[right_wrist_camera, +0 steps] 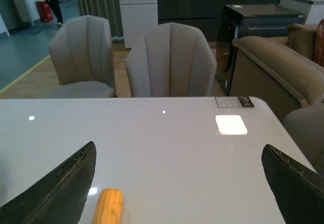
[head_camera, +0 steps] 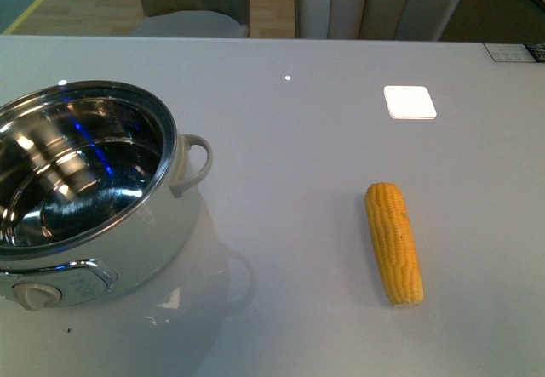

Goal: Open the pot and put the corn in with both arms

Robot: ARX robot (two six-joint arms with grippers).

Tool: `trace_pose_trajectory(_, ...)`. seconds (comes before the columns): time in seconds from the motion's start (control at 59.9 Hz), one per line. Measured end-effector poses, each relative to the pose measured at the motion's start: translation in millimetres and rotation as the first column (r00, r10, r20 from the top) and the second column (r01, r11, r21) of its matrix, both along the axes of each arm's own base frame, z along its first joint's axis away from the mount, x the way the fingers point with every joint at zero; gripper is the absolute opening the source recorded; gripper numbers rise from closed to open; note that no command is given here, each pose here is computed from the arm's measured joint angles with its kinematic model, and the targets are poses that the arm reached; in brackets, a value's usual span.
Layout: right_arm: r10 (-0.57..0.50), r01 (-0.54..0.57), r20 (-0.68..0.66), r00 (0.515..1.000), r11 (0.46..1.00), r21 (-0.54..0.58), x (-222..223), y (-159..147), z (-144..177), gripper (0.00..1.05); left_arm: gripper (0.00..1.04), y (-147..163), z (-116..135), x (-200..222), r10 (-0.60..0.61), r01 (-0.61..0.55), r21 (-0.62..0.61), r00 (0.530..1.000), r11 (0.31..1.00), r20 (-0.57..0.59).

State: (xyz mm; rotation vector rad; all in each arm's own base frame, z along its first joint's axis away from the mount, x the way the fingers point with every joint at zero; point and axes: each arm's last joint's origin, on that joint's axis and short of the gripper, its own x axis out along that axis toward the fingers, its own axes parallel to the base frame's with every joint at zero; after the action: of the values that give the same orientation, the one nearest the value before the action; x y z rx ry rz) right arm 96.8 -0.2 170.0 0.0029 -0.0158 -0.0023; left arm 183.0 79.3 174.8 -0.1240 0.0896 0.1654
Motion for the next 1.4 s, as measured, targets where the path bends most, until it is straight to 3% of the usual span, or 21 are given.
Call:
trace_pose_trajectory(0.083, 0.001, -0.001, 0.000, 1.000, 1.000, 0.000, 0, 0, 0, 0.96, 0.72, -16, -1, -7, -0.151, 0.146, 0.079, 0.986, 0.986, 0.066)
trace_pose_trajectory(0.25, -0.001, 0.001, 0.000, 1.000, 1.000, 0.000, 0, 0, 0, 0.96, 0.43, -35, -13, -21, -0.155, 0.148, 0.102, 0.986, 0.984, 0.063)
trace_pose_trajectory(0.35, 0.000, 0.000, 0.000, 1.000, 1.000, 0.000, 0, 0, 0, 0.96, 0.16, -48, -13, -31, -0.157, 0.150, 0.110, 0.985, 0.983, 0.064)
trace_pose_trajectory(0.417, 0.000, 0.000, 0.000, 1.000, 1.000, 0.000, 0, 0, 0, 0.96, 0.04, -53, -11, -36, -0.156, 0.147, 0.114, 0.985, 0.983, 0.069)
trace_pose_trajectory(0.834, 0.000, 0.000, 0.000, 1.000, 1.000, 0.000, 0, 0, 0, 0.96, 0.03, -79, -5, -56, -0.171, 0.160, 0.124, 0.981, 0.979, 0.088)
trace_pose_trajectory(1.401, 0.000, 0.000, 0.000, 1.000, 1.000, 0.000, 0, 0, 0, 0.96, 0.03, -79, -4, -71, -0.166, 0.154, 0.124, 0.982, 0.980, 0.093)
